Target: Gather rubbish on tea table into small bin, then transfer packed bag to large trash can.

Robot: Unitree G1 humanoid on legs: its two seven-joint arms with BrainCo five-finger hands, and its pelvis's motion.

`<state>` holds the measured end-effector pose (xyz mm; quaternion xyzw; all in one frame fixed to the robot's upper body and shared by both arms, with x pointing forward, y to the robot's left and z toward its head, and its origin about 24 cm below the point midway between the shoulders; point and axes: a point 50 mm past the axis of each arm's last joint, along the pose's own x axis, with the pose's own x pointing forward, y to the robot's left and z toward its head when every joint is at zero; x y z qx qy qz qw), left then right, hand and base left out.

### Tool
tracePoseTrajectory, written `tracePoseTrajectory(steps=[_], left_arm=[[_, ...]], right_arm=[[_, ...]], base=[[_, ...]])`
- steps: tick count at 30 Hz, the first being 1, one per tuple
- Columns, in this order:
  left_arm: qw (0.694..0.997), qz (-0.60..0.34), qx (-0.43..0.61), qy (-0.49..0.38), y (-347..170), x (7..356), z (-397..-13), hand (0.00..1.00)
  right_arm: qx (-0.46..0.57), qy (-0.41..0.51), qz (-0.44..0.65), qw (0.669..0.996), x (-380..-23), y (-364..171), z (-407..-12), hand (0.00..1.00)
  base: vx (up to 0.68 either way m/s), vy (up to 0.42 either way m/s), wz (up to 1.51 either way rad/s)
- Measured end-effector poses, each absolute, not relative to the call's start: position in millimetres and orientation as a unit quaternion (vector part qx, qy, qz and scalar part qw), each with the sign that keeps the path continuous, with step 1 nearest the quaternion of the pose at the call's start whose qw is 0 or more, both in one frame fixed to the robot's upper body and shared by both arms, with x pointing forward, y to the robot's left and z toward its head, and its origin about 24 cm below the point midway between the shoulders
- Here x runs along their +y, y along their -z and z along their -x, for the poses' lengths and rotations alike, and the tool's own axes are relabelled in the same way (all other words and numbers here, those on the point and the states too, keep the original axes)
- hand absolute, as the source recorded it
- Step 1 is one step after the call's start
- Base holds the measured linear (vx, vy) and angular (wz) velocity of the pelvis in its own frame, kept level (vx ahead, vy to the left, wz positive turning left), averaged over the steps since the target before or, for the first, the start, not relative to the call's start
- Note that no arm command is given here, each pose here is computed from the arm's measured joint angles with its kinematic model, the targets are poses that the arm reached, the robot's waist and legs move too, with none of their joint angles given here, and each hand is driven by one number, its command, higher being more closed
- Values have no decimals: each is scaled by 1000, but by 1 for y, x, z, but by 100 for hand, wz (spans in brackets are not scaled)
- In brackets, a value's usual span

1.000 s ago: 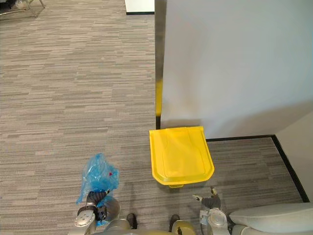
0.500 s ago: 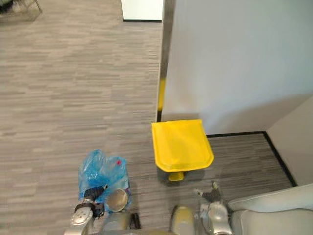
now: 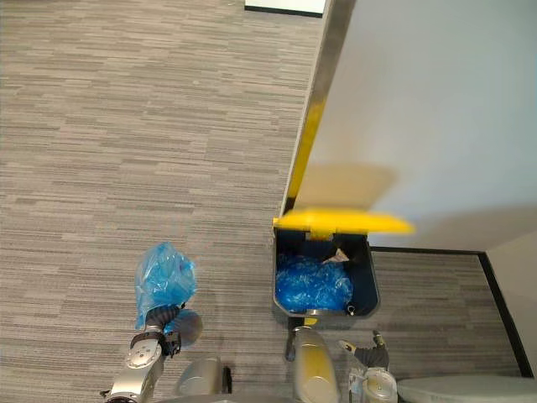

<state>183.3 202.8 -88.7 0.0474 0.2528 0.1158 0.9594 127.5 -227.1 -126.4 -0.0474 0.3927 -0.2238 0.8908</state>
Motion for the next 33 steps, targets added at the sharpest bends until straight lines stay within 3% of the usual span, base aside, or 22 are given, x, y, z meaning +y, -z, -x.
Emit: tracePoseTrajectory(steps=[5,11,14,20,27,33], left_arm=[[960,-37,257,-101,91,194,-183,100],[964,-52,246,-84,87,190,-187,100],[968,-55,235,-68,84,182,-188,100],[973,-63,221,-20,82,162,-191,100],[984,-50,167,43,62,134,-203,100],[987,-20,75,139,23,89,-225,100]], right_arm=[[342,201,40,917,-217,112,-160,0],[229,95,69,966,-175,70,-238,0],[124,65,96,985,-161,18,-295,0],[41,67,162,984,-167,-38,-343,0],[40,54,233,970,-172,-50,-356,0],[18,27,272,962,-161,-65,-367,0]], base=[[273,-64,5],[-4,13,3],[-93,-21,-2],[-66,-59,0],[-90,-84,1],[-62,-59,2]])
